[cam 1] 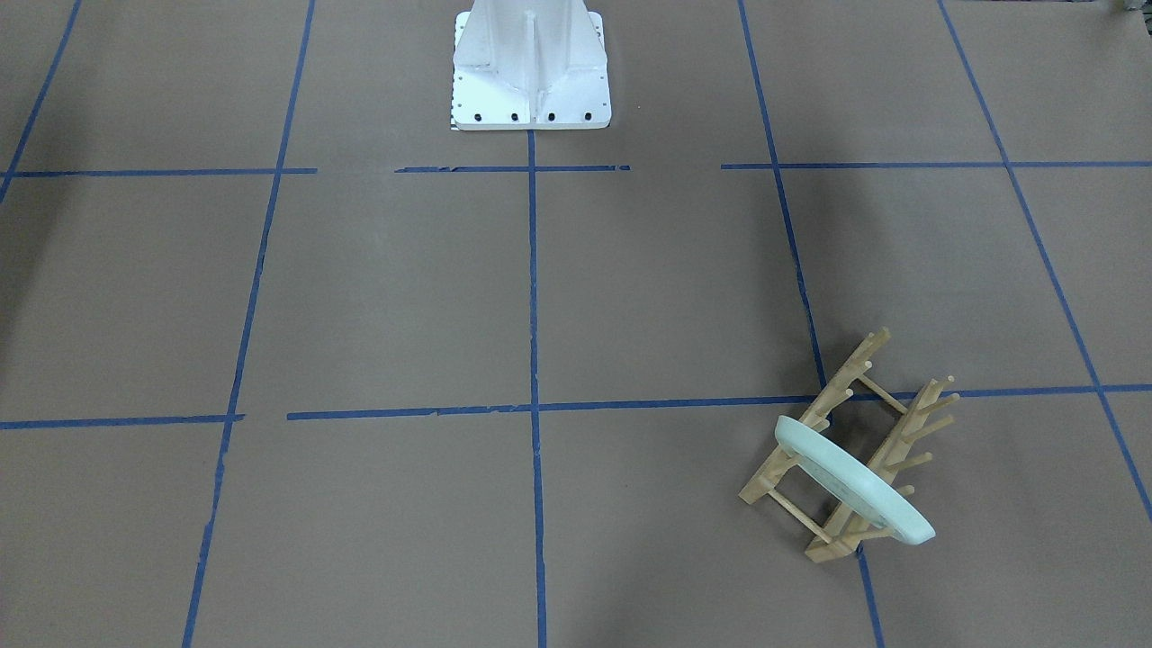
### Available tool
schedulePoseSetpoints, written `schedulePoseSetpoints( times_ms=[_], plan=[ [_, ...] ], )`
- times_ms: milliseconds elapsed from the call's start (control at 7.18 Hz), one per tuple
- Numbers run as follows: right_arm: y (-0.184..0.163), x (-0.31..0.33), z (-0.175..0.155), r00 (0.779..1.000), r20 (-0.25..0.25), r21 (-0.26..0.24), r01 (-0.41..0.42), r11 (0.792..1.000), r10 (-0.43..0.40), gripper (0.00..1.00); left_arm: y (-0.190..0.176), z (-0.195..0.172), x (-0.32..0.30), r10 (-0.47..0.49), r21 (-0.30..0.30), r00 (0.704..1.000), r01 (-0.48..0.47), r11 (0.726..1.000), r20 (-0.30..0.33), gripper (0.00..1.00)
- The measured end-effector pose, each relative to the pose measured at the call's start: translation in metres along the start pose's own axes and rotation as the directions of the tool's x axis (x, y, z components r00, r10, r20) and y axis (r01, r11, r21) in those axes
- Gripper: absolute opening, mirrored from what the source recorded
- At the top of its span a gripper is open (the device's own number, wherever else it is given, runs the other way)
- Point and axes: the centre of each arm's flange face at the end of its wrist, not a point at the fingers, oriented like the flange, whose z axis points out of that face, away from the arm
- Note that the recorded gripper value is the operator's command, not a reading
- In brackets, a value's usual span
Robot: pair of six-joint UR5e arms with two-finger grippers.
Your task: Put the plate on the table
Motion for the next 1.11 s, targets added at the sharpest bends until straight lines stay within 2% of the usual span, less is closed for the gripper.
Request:
schedulePoseSetpoints(
  times_ms=[139, 278, 418, 696, 975, 1114],
  plan=[
    [0.0, 0.0, 0.0, 1.0, 0.0, 0.0, 0.0, 1.0, 0.0, 1.0, -0.023, 0.004, 0.047, -0.129, 0.037, 0.99, 0.132, 0.991, -0.063, 1.0],
    [0.0, 0.0, 0.0, 1.0, 0.0, 0.0, 0.0, 1.0, 0.0, 1.0, -0.047, 0.009, 0.099, -0.242, 0.048, 0.961, 0.25, 0.967, -0.132, 1.0],
    [0.0, 0.0, 0.0, 1.0, 0.0, 0.0, 0.0, 1.0, 0.0, 1.0, -0.07, 0.016, 0.147, -0.312, 0.044, 0.929, 0.327, 0.944, -0.2, 1.0],
    [0.0, 0.0, 0.0, 1.0, 0.0, 0.0, 0.0, 1.0, 0.0, 1.0, -0.099, 0.043, 0.226, -0.376, 0.03, 0.862, 0.41, 0.912, -0.341, 1.0],
    [0.0, 0.0, 0.0, 1.0, 0.0, 0.0, 0.0, 1.0, 0.0, 1.0, -0.119, 0.072, 0.294, -0.466, 0.064, 0.766, 0.546, 0.836, -0.442, 1.0],
    [0.0, 0.0, 0.0, 1.0, 0.0, 0.0, 0.0, 1.0, 0.0, 1.0, -0.127, 0.075, 0.319, -0.485, 0.071, 0.735, 0.581, 0.811, -0.473, 1.0]
  ],
)
